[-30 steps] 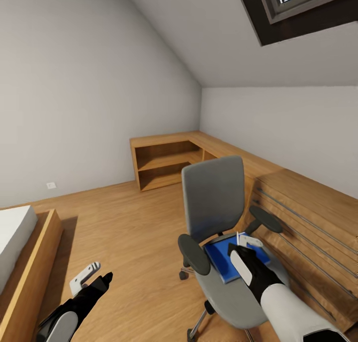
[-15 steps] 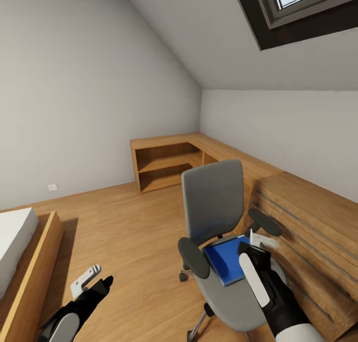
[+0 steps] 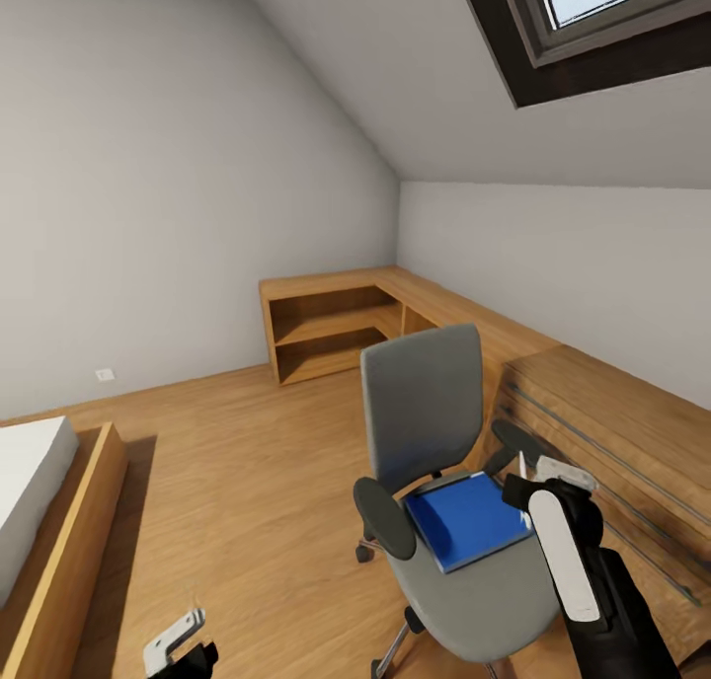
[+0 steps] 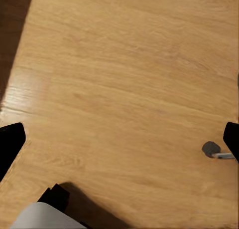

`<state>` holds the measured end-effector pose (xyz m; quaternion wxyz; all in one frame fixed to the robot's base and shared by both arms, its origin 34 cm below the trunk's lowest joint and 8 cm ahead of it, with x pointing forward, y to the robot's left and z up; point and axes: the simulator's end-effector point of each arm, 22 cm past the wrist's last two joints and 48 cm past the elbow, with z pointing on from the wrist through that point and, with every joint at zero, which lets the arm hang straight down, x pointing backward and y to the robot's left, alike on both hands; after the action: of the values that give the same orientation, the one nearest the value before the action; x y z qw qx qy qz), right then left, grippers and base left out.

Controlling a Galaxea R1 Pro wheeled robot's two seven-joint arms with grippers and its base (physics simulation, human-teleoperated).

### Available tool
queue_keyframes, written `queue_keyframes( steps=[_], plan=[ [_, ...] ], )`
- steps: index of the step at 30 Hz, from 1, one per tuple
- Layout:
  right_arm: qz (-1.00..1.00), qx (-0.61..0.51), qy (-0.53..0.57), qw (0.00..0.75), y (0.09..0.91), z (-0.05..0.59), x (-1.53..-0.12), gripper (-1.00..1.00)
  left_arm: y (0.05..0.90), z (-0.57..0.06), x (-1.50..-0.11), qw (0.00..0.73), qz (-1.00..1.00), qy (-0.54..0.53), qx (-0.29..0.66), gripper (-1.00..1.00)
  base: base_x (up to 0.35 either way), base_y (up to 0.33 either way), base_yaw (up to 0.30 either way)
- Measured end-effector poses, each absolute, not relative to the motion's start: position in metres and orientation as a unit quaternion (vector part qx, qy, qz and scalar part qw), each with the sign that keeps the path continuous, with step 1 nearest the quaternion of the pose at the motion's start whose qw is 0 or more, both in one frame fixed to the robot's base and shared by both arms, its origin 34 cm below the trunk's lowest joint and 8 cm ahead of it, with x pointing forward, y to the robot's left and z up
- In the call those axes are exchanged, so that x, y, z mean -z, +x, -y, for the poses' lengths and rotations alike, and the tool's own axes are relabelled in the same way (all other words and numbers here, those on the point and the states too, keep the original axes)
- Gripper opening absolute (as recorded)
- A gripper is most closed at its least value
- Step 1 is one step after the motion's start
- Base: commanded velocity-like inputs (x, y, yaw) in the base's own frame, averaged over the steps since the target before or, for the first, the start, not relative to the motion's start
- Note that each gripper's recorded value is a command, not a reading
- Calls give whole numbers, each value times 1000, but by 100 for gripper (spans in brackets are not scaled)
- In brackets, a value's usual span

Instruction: In the bedroom, organize the workspace by keeping the computer under the desk, ensuring the monitor is on the desk, placing the keyboard on the desk next to the monitor, placing the mouse on the desk next to the keyboard, moving the folder from the swivel chair onto the desk next to the mouse, stacking the notebook on top of the folder with the pen on top of the notebook, and positioning the swivel chair next to the desk.

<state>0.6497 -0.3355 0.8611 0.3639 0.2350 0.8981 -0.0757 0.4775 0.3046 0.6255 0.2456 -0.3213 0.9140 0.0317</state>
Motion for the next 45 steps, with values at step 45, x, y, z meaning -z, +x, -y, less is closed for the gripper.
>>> queue_keyframes(
  steps=[45],
  plan=[
    [-828,94,340,435,660,484,-1022,-100,429,-313,-646,249,-927,-258,-109,100,-64,0,-116]
  ],
)
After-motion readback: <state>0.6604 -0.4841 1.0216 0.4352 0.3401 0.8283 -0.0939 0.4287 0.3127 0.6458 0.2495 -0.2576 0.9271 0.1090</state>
